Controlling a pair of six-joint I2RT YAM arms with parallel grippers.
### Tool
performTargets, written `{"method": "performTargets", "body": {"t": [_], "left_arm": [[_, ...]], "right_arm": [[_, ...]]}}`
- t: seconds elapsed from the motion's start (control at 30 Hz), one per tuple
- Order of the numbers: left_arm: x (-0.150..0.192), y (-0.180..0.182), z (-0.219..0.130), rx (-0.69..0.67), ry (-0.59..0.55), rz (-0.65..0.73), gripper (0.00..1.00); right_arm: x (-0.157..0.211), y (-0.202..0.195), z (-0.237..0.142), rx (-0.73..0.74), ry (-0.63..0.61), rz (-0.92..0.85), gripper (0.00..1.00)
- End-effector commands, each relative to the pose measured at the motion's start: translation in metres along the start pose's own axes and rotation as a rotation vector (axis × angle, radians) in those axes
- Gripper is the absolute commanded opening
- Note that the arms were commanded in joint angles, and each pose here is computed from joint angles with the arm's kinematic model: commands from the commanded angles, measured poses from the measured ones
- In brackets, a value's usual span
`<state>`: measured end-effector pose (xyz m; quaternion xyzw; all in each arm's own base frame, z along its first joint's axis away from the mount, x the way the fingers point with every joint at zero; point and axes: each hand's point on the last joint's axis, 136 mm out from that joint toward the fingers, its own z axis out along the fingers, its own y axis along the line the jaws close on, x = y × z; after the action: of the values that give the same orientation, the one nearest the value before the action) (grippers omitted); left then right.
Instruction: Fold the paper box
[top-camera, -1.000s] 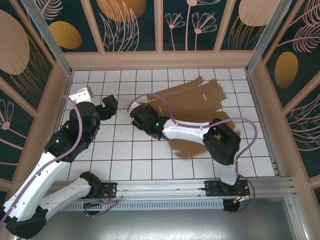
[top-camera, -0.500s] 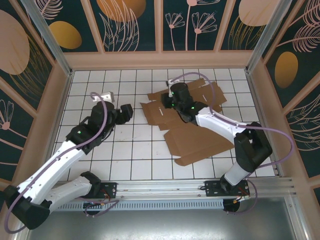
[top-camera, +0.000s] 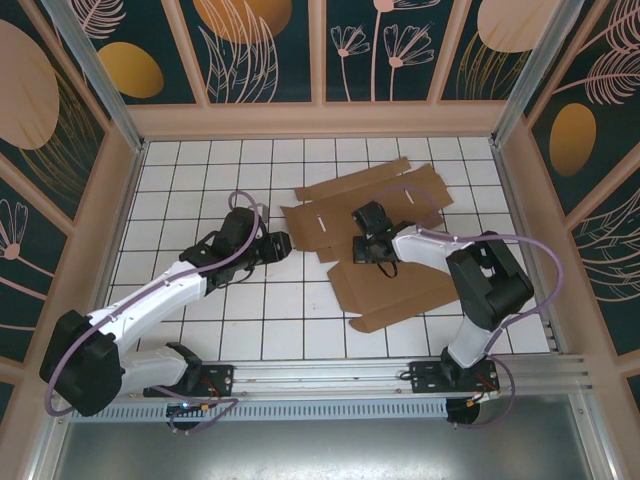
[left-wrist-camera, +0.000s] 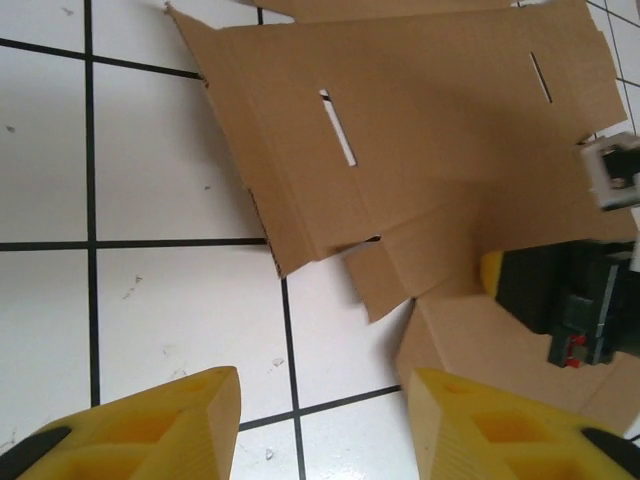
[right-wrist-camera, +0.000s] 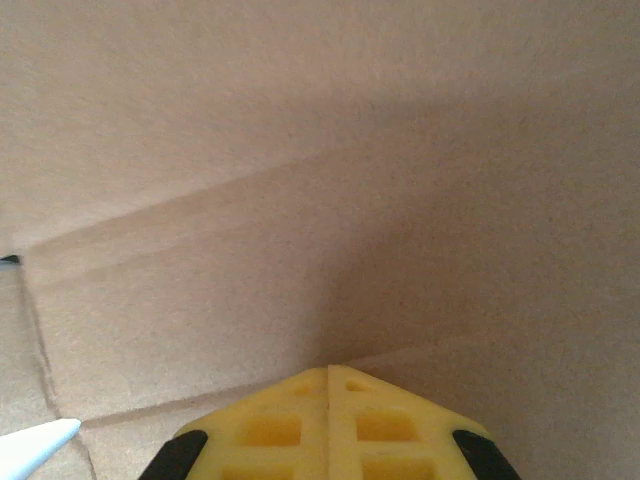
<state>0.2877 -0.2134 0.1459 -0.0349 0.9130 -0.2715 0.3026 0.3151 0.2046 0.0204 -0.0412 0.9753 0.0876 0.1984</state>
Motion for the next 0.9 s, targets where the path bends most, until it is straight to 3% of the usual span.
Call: {"method": "performTargets", "body": {"t": [0.0, 0.23, 0.37, 0.47, 0.57, 0.63, 0.87], "left_arm": [[-0.013, -0.013, -0.005, 0.057, -0.041, 0.004, 0.47], [-0.019, -0.016, -0.016, 0.057, -0.066, 0.01, 0.46], [-0.019, -0.011, -0.017, 0.039, -0.07, 0.012, 0.45], [-0.012, -0.012, -0.014, 0.069, -0.058, 0.005, 0.33], [0.004, -0.013, -0.005, 0.121, -0.018, -0.016, 0.13], [0.012, -0.01, 0.001, 0.128, 0.004, -0.026, 0.0], [0.013, 0.01, 0.015, 0.049, 0.029, -0.092, 0.0]], "right_arm": [[0.019, 0.026, 0.012, -0.119, 0.079, 0.073, 0.0], [0.014, 0.112, 0.028, -0.363, 0.151, 0.168, 0.02], [-0.012, 0.177, 0.015, -0.633, 0.152, 0.245, 0.09], [-0.045, 0.197, -0.001, -0.787, 0.1, 0.293, 0.19], [-0.075, 0.182, -0.021, -0.868, 0.032, 0.321, 0.24], [-0.087, 0.164, -0.033, -0.842, -0.034, 0.278, 0.29], [-0.083, 0.064, -0.025, -0.436, -0.093, 0.179, 0.37]]}}
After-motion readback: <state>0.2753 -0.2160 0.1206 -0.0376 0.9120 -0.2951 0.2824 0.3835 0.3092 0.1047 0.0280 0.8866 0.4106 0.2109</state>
